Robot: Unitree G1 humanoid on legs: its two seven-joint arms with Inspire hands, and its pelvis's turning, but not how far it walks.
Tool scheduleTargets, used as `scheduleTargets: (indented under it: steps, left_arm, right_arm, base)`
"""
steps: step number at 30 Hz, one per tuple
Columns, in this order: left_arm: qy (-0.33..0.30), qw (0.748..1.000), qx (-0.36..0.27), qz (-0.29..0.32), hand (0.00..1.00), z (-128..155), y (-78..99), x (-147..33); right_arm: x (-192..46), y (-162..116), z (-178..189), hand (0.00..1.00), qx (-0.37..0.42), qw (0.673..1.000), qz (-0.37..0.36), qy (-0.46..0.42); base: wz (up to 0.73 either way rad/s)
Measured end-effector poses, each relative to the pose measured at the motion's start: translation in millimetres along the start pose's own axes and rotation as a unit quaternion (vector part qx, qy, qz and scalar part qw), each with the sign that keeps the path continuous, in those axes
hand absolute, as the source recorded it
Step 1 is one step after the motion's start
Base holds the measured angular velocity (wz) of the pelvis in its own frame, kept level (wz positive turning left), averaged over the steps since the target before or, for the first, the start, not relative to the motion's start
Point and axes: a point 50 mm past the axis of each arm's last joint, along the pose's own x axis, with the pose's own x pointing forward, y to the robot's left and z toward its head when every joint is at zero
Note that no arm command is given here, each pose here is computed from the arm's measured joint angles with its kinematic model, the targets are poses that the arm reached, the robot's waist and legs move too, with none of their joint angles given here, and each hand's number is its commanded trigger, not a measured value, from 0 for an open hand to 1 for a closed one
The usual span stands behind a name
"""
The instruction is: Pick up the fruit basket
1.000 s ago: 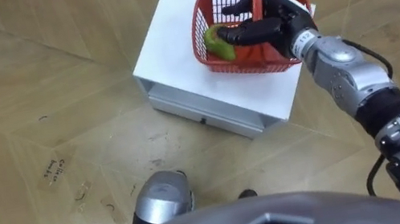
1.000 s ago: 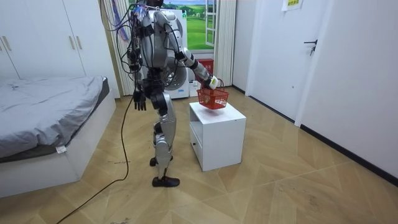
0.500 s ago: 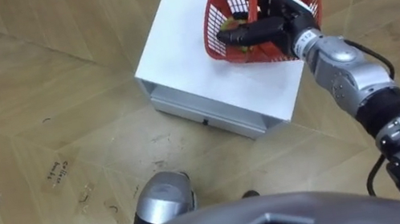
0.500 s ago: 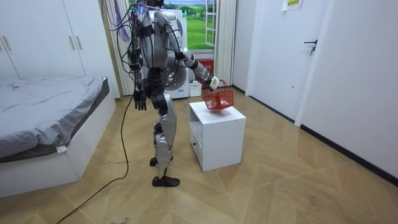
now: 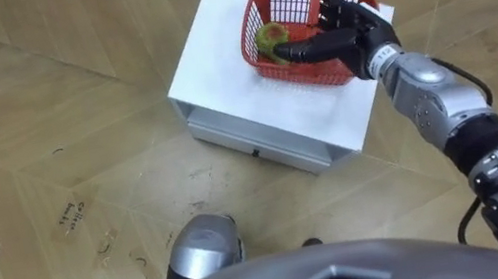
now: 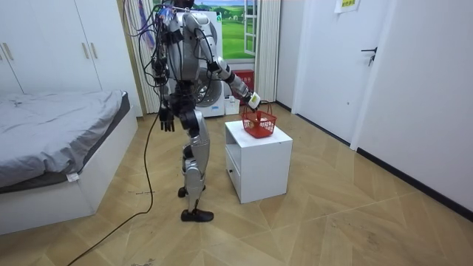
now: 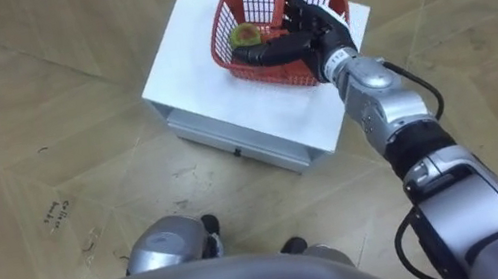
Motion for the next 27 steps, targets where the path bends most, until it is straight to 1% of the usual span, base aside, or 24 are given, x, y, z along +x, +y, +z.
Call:
scheduleTargets:
  steps: [8,15,23,27]
  left_arm:
    - [-0.001,1.000,-0.006,-0.005,0.00,3,-1.9,0.9]
    - [-0.004,1.000,-0.005,-0.008,0.00,7,-0.7,2.5]
    - [-0.007,1.000,-0.005,-0.008,0.00,7,-0.8,2.4]
    - [-0.007,1.000,-0.006,-0.012,0.00,8,-1.8,2.4]
  right_arm:
    - [-1,-4,-11,0.00,0.000,1.000,0.002,0.022]
    - [-1,-5,-13,0.00,-0.004,1.000,0.008,0.027]
    - [-12,-16,-42,0.00,0.008,0.997,-0.014,0.072]
    - [-14,-20,-43,0.00,0.016,0.997,-0.024,0.070]
  base:
    - [0.00]
    - [0.00]
    - [0.00]
    - [0.00]
